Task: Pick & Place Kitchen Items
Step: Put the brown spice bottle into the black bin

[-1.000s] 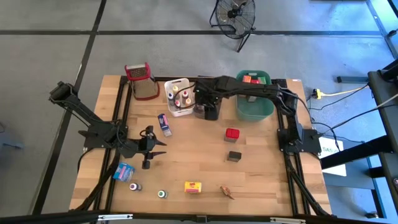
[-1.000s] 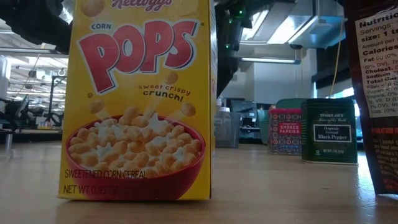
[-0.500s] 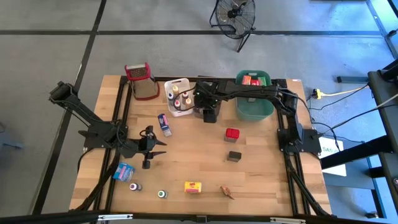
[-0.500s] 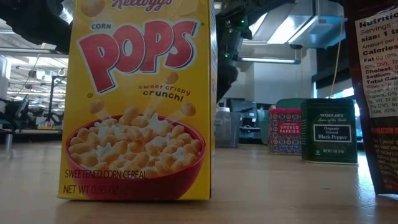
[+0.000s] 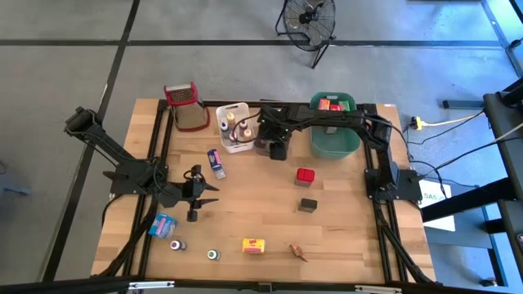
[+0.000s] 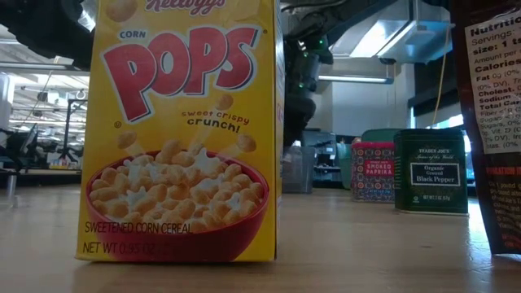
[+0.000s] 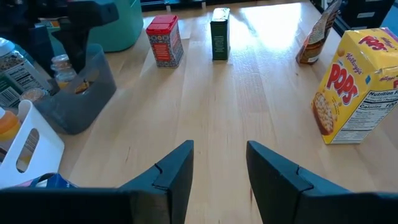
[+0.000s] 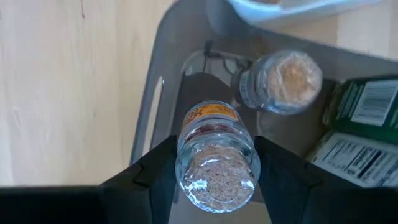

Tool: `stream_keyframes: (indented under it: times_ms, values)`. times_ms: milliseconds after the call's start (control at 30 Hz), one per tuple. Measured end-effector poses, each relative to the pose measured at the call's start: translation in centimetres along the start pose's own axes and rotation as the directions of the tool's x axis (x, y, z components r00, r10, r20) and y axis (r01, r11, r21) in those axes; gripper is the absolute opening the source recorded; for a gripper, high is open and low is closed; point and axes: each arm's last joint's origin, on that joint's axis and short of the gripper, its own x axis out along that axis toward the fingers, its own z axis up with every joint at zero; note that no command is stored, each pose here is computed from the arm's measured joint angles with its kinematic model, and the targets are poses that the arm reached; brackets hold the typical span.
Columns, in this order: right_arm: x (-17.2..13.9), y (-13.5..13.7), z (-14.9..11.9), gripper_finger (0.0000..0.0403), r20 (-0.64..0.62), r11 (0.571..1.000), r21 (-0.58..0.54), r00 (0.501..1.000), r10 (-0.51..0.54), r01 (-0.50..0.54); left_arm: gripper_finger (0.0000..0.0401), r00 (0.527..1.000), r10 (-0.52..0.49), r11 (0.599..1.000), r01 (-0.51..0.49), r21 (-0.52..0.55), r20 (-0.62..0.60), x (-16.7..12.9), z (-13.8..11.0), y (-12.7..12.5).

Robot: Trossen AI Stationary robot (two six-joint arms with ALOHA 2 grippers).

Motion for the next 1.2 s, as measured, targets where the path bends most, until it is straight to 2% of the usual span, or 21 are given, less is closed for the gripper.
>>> stream_keyframes:
  times_ms: [300,400,600,1200]
  values:
    - [0.5,0.0,0.2,0.0186,0.014,0.999,-0.033,1.0,0.009,-0.009,0.0143,1.0,0.0,1.0,0.0,0.0,0.0,0.0,0.0,0.0]
    - [1.4,0.0,0.6,0.0186,0.047,0.997,-0.071,0.998,0.042,-0.038,0.0143,1.0,0.0,1.0,0.0,0.0,0.0,0.0,0.0,0.0]
    - [3.1,0.0,0.6,0.0186,0.03,0.996,-0.075,0.998,0.055,-0.053,0.0143,1.0,0.0,1.0,0.0,0.0,0.0,0.0,0.0,0.0]
    - [3.3,-0.1,0.8,0.021,0.044,0.996,-0.081,0.998,0.042,-0.039,0.0143,1.0,0.0,1.0,0.0,0.001,0.0,0.0,0.0,0.0]
